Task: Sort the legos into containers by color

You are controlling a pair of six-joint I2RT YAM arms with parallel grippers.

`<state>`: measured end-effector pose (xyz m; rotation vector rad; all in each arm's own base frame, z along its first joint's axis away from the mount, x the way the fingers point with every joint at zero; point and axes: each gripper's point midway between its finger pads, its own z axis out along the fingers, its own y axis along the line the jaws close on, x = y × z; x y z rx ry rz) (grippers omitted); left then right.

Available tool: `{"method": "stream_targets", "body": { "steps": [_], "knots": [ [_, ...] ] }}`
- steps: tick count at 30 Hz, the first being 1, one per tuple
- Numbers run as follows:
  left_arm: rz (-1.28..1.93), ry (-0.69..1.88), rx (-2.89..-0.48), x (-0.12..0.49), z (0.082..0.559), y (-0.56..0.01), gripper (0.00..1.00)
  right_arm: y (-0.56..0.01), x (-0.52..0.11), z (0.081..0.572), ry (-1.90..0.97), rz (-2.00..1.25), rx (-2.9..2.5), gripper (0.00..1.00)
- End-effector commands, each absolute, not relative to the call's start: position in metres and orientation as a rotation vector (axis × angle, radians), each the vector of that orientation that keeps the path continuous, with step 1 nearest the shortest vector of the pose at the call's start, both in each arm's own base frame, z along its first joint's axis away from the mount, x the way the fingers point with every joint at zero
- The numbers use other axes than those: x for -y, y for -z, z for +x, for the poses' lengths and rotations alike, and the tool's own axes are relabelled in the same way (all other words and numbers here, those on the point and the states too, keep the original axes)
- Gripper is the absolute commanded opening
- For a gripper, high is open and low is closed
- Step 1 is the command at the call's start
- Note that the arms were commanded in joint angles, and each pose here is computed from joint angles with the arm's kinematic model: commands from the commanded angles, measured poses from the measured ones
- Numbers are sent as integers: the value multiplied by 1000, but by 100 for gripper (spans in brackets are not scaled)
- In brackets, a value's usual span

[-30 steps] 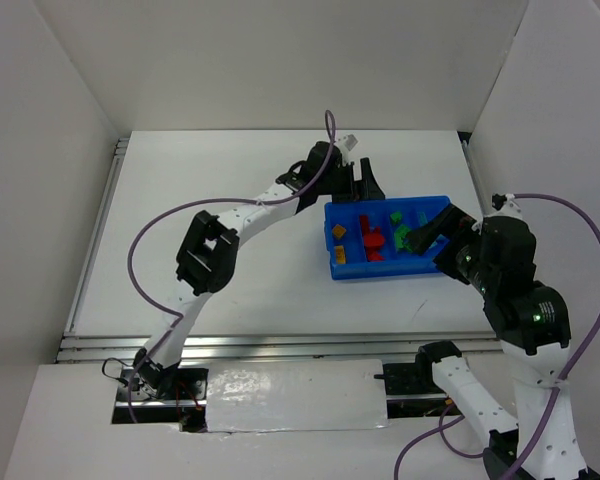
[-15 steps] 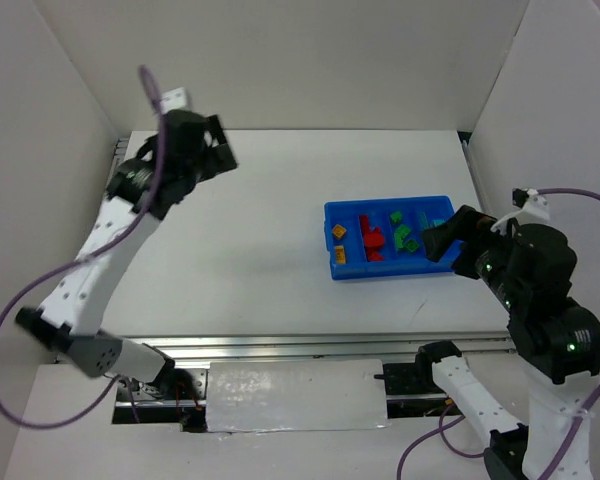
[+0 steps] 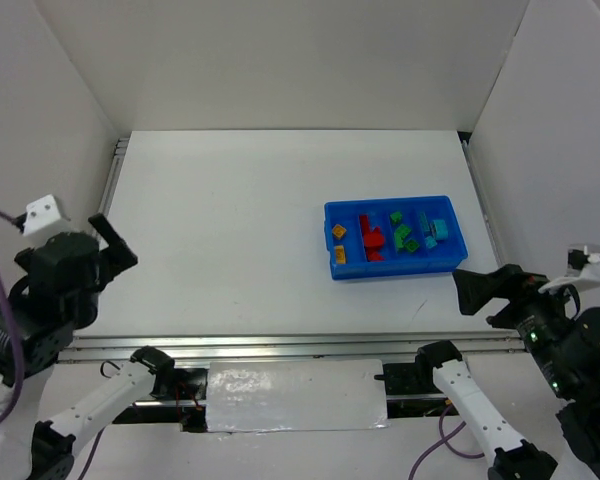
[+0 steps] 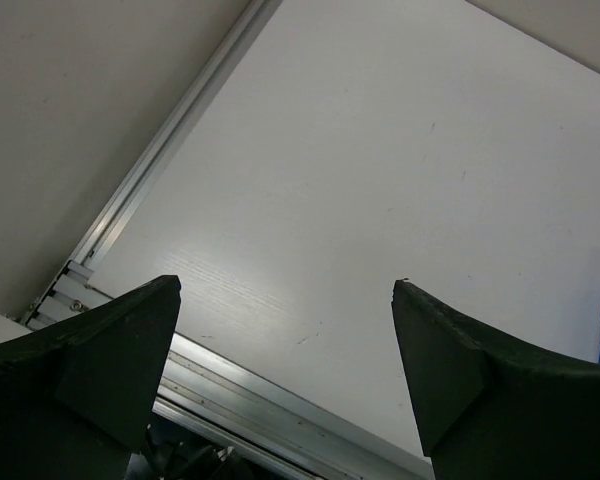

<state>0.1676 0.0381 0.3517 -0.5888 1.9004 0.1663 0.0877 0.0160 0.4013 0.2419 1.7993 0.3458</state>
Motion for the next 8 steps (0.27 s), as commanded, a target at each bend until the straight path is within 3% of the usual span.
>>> {"method": "stream_targets", "body": {
  "steps": [1, 8],
  "knots": [
    [-640, -163, -1878, -55, 135, -342, 99, -400, -5, 63, -326, 251, -1787, 100],
    [-604, -136, -1906, -52, 130, -326, 100, -392, -5, 55, -358, 290, -1779, 100]
  ]
}}
